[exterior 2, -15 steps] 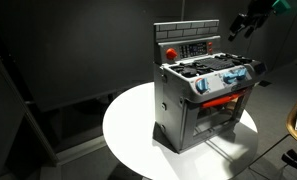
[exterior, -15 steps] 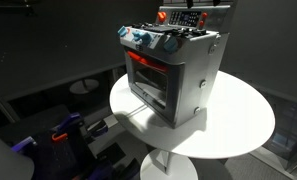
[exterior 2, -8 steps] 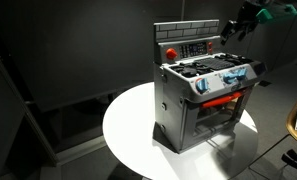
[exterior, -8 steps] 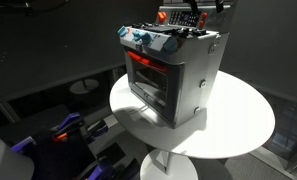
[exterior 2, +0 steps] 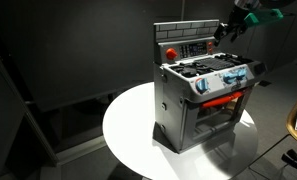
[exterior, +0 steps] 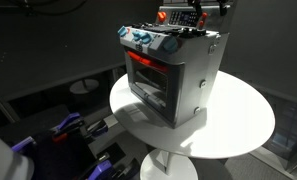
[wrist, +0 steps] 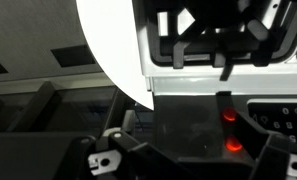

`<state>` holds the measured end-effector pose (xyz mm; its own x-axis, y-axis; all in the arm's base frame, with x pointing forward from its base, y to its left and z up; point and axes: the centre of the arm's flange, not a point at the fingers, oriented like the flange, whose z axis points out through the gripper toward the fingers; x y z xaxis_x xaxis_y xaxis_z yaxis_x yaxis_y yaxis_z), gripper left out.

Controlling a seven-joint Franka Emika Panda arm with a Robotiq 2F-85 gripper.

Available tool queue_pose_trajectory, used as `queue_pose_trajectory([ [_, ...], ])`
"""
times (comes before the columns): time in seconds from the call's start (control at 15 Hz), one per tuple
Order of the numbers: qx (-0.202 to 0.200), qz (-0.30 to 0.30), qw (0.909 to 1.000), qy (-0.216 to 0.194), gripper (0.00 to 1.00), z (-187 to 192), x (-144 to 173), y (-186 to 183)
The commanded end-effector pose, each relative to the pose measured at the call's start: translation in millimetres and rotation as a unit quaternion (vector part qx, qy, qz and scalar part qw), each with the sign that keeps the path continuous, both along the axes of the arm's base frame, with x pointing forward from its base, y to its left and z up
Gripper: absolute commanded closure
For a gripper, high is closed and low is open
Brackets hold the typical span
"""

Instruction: Press the top right orange button of the microwave oven controlling panel of the stove

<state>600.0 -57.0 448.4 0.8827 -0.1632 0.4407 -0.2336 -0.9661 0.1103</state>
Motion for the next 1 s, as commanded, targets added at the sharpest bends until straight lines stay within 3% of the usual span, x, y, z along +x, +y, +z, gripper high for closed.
queue_pose_trajectory([
  [0.0, -0.003, -0.003, 0.9999, -0.010, 0.00, 2.1, 23.5, 3.5],
  [0.6, -0.004, 0.000, 0.9998, -0.020, 0.00, 1.6, 41.0, 0.6],
  [0.93, 0.008, 0.012, 0.9995, 0.028, 0.00, 10.7, 25.7, -2.8],
])
